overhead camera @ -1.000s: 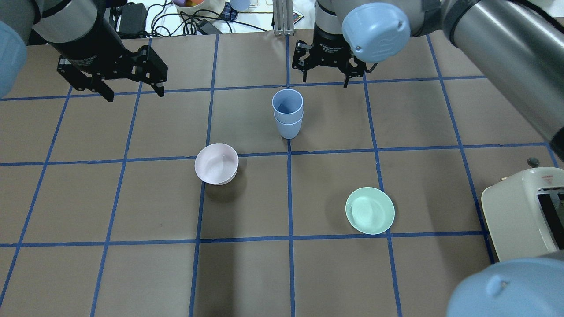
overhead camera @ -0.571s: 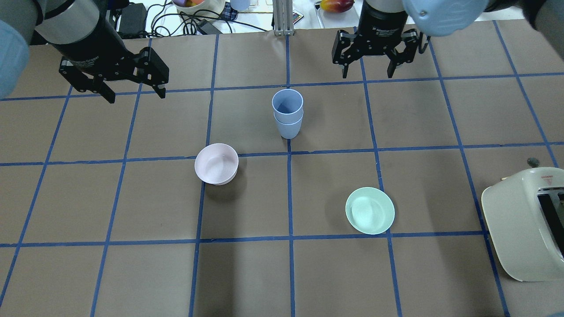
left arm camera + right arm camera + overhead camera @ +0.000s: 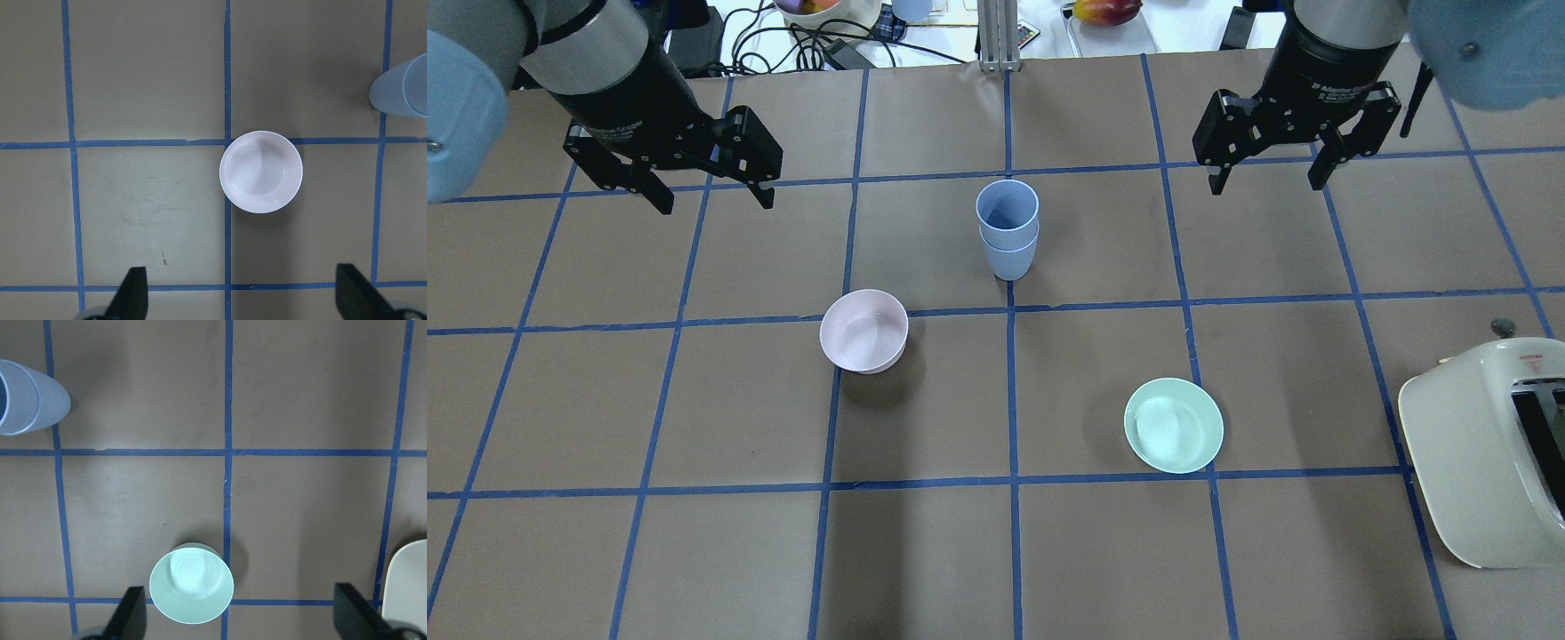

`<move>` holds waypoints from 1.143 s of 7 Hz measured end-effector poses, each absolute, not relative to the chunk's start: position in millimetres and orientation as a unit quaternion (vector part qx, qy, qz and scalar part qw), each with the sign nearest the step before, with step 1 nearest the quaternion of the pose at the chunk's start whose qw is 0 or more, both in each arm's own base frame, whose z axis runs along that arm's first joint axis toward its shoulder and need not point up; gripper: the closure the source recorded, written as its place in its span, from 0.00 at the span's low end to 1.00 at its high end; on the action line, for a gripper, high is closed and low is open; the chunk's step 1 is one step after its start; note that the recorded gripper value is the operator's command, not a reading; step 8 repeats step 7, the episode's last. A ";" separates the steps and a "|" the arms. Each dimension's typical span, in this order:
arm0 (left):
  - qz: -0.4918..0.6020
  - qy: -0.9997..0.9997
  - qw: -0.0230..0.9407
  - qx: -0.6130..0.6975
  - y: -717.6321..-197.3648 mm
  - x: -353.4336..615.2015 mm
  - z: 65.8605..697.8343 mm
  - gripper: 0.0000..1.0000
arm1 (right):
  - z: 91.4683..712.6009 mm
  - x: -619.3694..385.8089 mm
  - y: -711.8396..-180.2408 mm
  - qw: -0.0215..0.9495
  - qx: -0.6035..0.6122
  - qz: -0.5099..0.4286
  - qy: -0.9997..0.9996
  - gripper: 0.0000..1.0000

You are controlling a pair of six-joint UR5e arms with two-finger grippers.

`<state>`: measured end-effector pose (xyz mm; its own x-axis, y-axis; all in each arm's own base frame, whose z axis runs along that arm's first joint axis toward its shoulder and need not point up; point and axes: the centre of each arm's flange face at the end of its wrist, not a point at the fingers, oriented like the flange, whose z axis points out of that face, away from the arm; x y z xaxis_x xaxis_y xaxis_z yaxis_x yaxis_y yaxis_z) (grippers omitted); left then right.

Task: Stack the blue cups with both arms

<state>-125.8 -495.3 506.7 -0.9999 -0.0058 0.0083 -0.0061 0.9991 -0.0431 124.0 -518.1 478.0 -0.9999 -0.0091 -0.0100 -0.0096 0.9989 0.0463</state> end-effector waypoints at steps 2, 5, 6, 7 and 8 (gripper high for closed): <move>0.024 -1.000 0.004 0.003 -493.1 -125.9 509.0 0.00 | 476.6 117.5 -509.6 -0.006 0.002 0.027 1.000 0.00; 0.024 -1.000 0.004 0.002 -492.6 -126.0 508.8 0.00 | 475.0 115.2 -508.8 -0.013 0.004 0.029 0.999 0.00; 0.023 -1.000 0.004 0.002 -492.5 -126.4 508.7 0.00 | 474.8 115.5 -508.8 -0.012 0.004 0.029 1.000 0.00; 0.023 -1.000 0.004 0.002 -492.8 -126.5 508.3 0.00 | 474.9 116.0 -508.9 -0.009 0.005 0.028 1.000 0.00; 0.023 -1.000 0.004 0.002 -492.8 -126.5 508.3 0.00 | 474.9 116.0 -508.9 -0.009 0.005 0.028 1.000 0.00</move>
